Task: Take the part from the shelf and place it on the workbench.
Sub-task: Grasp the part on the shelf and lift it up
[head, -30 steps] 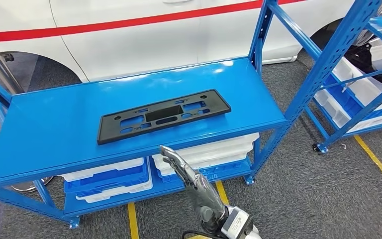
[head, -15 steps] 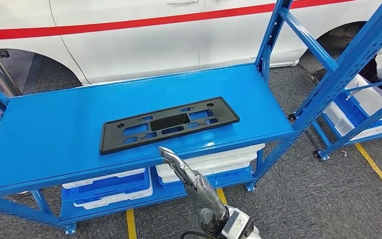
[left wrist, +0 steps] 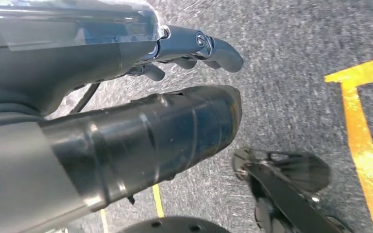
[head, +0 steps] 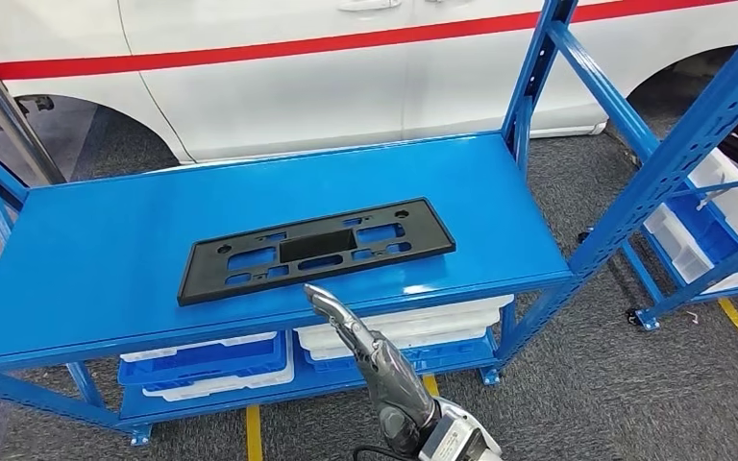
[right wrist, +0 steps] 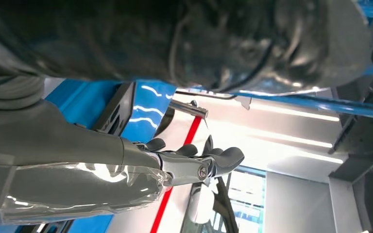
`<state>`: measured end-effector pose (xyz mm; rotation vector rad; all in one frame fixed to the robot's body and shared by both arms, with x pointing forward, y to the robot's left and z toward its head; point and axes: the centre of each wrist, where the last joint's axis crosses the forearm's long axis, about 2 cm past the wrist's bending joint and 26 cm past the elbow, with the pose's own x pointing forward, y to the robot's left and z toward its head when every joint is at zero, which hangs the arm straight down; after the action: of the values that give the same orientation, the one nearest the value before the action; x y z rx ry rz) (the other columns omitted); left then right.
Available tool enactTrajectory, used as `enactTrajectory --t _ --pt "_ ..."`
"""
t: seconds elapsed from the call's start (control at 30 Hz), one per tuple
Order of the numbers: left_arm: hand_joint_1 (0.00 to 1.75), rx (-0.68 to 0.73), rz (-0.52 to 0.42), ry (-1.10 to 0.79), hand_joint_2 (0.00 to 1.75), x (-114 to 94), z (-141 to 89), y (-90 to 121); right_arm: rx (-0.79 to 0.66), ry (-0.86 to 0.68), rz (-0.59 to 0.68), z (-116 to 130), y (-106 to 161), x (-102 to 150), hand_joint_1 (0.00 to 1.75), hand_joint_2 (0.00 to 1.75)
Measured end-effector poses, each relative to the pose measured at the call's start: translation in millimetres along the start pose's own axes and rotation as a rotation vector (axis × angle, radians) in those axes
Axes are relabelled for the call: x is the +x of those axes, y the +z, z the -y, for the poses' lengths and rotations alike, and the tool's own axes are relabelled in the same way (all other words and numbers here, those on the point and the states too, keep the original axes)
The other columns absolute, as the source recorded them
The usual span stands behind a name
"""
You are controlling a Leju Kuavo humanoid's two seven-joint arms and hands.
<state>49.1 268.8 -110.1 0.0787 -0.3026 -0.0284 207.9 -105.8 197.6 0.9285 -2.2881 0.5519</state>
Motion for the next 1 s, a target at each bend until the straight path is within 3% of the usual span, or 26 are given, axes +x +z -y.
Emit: enactTrajectory --t 1.0 --pt "0.0 0.0 -0.002 0.013 0.0 -0.7 -3.7 -0.4 -0.016 -0.022 -0.015 0.2 2.7 -0.5 0.0 0.0"
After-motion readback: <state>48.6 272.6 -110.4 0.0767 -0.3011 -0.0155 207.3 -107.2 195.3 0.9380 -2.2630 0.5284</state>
